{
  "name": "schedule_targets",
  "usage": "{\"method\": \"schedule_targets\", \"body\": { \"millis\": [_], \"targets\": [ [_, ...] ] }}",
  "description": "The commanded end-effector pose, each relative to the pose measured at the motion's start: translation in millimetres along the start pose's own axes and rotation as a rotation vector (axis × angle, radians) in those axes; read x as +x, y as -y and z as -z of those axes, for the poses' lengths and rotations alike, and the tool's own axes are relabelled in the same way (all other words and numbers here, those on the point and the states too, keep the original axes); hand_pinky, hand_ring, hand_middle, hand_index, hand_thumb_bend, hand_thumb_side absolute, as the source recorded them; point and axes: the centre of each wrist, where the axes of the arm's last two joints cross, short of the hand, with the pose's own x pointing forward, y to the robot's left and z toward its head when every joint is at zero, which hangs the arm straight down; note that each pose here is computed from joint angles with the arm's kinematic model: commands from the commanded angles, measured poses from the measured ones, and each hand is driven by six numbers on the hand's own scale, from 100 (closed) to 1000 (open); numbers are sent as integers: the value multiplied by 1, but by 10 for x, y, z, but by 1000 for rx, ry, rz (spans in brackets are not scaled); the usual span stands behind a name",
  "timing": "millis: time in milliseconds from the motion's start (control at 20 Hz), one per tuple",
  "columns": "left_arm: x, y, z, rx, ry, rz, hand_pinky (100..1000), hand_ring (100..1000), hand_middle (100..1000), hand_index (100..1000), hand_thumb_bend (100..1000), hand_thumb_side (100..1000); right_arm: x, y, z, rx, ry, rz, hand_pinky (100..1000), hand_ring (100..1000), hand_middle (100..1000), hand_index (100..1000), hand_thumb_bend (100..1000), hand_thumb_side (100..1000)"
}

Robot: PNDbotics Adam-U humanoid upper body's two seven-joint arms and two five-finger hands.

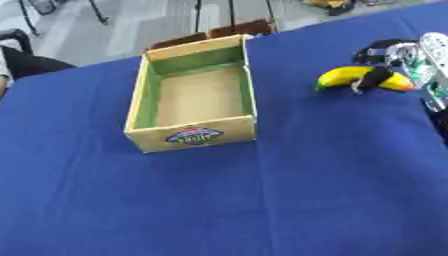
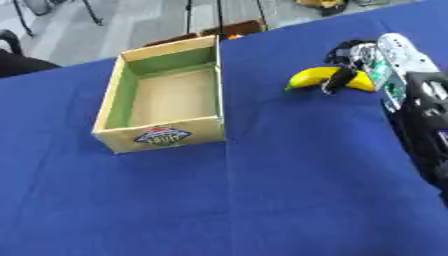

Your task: Pick up objects on the table and place them in the box.

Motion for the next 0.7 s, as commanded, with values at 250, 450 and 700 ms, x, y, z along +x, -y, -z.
{"method": "schedule_targets", "body": {
  "millis": [250,450,700],
  "targets": [
    [49,-6,66,-17,29,-6,413,822,828,782,100,938,-62,100,4,3,-6,32,871,1000,962,1000,100,300],
    [49,-7,66,-18,29,-6,413,822,828,782,100,940,-41,121,-4,-16,9,36,847,1000,922,964,100,314],
    [49,-2,70,-18,30,-9,413,822,828,782,100,939,-52,93,22,3,4,33,854,1000,941,983,100,305]
  ]
}}
